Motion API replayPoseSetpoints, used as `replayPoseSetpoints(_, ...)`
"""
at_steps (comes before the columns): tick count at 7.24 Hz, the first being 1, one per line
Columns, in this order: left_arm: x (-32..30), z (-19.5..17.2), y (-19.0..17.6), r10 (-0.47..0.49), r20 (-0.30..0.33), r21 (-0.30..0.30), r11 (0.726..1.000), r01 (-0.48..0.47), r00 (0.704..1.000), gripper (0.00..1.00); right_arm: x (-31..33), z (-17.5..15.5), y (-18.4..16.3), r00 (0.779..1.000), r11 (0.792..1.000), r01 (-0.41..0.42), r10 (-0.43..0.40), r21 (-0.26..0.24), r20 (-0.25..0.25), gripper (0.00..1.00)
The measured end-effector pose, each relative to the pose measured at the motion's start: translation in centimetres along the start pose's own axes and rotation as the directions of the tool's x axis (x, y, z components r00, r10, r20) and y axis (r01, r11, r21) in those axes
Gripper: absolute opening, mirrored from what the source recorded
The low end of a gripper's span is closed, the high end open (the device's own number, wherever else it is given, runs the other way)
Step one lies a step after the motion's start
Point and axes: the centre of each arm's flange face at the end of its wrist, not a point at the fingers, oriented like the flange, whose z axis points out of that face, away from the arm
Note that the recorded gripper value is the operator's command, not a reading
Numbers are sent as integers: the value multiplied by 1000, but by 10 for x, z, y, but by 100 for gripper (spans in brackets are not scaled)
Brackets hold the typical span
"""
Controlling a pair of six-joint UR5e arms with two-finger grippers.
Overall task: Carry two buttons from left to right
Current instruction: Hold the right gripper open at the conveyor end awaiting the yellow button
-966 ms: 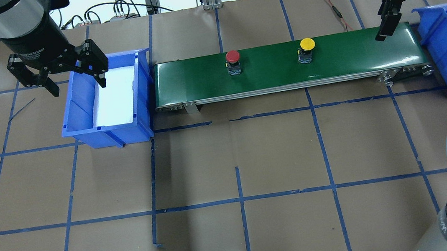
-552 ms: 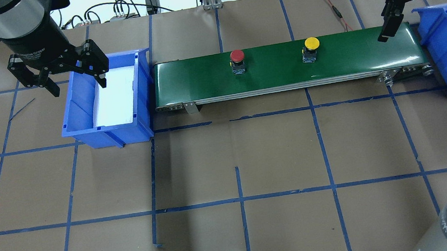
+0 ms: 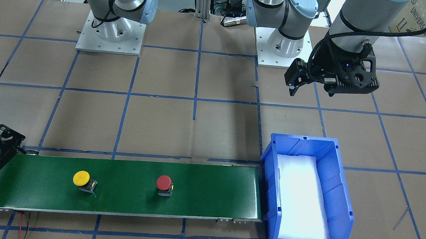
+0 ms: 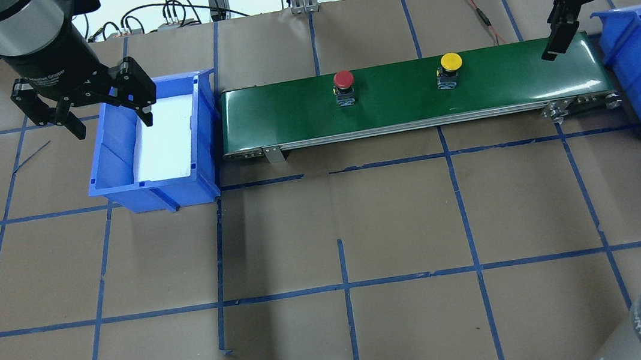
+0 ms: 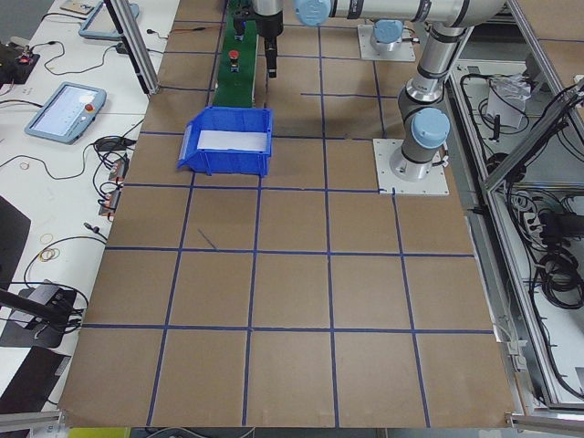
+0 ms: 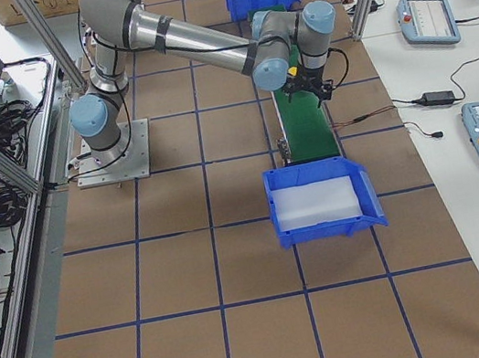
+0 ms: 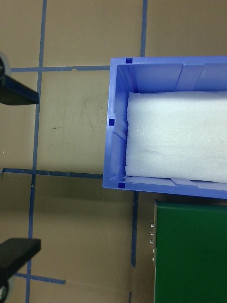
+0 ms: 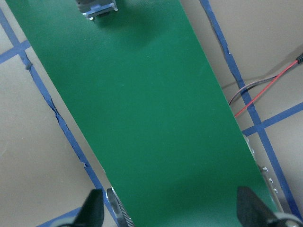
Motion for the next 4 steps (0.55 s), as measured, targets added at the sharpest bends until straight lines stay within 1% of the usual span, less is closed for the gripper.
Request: replayPoseSetpoints(4, 0, 0, 0, 0, 0, -1, 1000, 0, 1000, 100, -4, 5, 1, 1000, 1000, -2, 2, 1, 10, 99)
